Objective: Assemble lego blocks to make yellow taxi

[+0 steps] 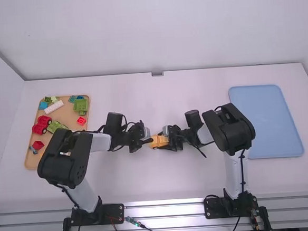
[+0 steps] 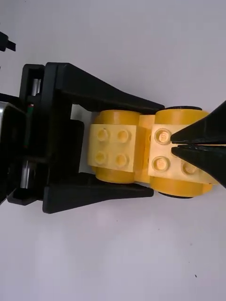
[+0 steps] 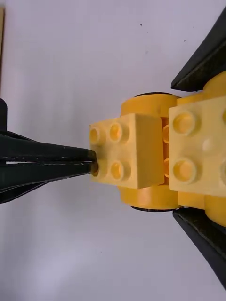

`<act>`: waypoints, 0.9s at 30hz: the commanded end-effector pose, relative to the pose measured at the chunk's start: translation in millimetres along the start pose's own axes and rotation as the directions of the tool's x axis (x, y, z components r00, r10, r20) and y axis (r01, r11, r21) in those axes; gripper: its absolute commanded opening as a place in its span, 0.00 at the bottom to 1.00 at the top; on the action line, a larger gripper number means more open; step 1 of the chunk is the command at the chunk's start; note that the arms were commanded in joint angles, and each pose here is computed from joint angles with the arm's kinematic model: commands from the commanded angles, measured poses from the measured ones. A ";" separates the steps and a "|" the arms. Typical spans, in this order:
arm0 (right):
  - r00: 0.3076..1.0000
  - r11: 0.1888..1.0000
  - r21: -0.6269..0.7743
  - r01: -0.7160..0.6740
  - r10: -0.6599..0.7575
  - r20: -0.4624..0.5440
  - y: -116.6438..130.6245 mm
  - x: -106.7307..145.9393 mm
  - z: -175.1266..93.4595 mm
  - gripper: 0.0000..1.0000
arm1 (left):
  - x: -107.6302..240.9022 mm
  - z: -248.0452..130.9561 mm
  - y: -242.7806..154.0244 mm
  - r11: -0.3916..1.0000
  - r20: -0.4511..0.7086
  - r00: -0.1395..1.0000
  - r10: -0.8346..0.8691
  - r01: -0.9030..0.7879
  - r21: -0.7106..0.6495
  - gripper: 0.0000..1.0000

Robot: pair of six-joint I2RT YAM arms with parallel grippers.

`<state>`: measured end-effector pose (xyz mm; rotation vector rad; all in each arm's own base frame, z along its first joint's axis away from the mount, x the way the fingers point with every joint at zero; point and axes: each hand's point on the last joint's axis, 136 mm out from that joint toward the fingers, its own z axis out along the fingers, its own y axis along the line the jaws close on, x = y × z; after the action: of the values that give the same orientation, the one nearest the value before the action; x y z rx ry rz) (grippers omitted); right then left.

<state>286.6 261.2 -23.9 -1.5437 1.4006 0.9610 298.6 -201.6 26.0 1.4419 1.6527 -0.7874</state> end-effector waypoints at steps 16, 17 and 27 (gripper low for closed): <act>1.000 0.999 -0.038 0.015 -0.014 0.026 2.4 -10.6 13.2 0.45 | -2.4 18.7 -21.5 0.997 0.012 1.000 0.011 -0.012 0.078 0.02; 0.999 0.999 -0.035 0.019 -0.018 0.027 2.8 -10.5 13.0 0.45 | 2.1 20.5 -21.7 0.997 -0.004 1.000 0.005 -0.005 0.076 0.02; 0.999 0.999 -0.029 0.027 -0.026 0.029 4.1 -10.0 12.4 0.44 | 10.4 21.1 -18.5 0.998 -0.040 0.999 -0.002 0.004 0.055 0.02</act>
<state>291.0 275.4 -19.2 -1.5625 1.3622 0.9290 286.0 -217.8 11.5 1.4988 1.6514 -0.8201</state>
